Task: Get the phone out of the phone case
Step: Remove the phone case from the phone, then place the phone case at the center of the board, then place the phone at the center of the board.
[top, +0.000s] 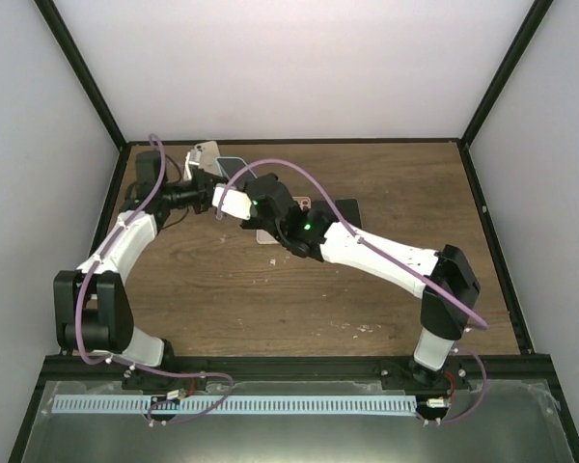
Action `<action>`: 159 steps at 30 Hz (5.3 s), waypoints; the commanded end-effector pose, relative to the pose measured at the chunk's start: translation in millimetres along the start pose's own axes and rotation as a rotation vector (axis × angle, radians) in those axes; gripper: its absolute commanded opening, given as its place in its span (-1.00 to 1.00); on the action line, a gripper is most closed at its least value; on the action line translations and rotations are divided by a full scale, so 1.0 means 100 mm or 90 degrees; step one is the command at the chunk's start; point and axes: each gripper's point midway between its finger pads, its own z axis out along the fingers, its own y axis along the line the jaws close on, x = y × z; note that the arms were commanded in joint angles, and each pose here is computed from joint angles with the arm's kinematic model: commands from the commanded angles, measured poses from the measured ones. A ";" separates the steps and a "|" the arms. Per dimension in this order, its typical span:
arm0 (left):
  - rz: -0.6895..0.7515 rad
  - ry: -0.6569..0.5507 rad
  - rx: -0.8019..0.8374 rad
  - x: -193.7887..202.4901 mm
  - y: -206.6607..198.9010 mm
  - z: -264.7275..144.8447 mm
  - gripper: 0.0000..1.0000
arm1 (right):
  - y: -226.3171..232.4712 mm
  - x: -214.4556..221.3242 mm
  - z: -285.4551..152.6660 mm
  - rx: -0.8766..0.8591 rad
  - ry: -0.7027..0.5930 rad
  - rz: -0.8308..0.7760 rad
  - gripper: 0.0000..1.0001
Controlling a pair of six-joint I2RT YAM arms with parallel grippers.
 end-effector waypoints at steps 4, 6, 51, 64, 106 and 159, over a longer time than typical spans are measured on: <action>0.082 0.003 -0.086 0.01 0.33 0.02 -1.00 | -0.95 -0.43 -0.41 0.118 -0.076 0.098 -0.99; 0.086 0.004 -0.099 0.02 0.39 0.02 -1.00 | -0.99 -0.45 -0.46 0.119 -0.081 0.104 -0.99; 0.145 0.208 -0.262 0.03 1.81 0.23 -1.00 | -1.29 0.36 -0.77 0.100 -0.014 0.243 -0.99; 0.071 0.240 -0.226 -0.05 2.07 0.48 -1.00 | -1.25 0.40 -0.72 0.092 -0.004 0.243 -0.99; 0.135 -0.049 -0.013 -0.46 0.00 -0.67 0.99 | -0.63 0.01 -0.34 0.289 -0.047 -0.079 -0.99; 0.046 0.000 0.108 -0.36 -0.10 -0.50 -1.00 | 0.60 -0.59 -0.05 -0.007 -0.077 -0.034 0.37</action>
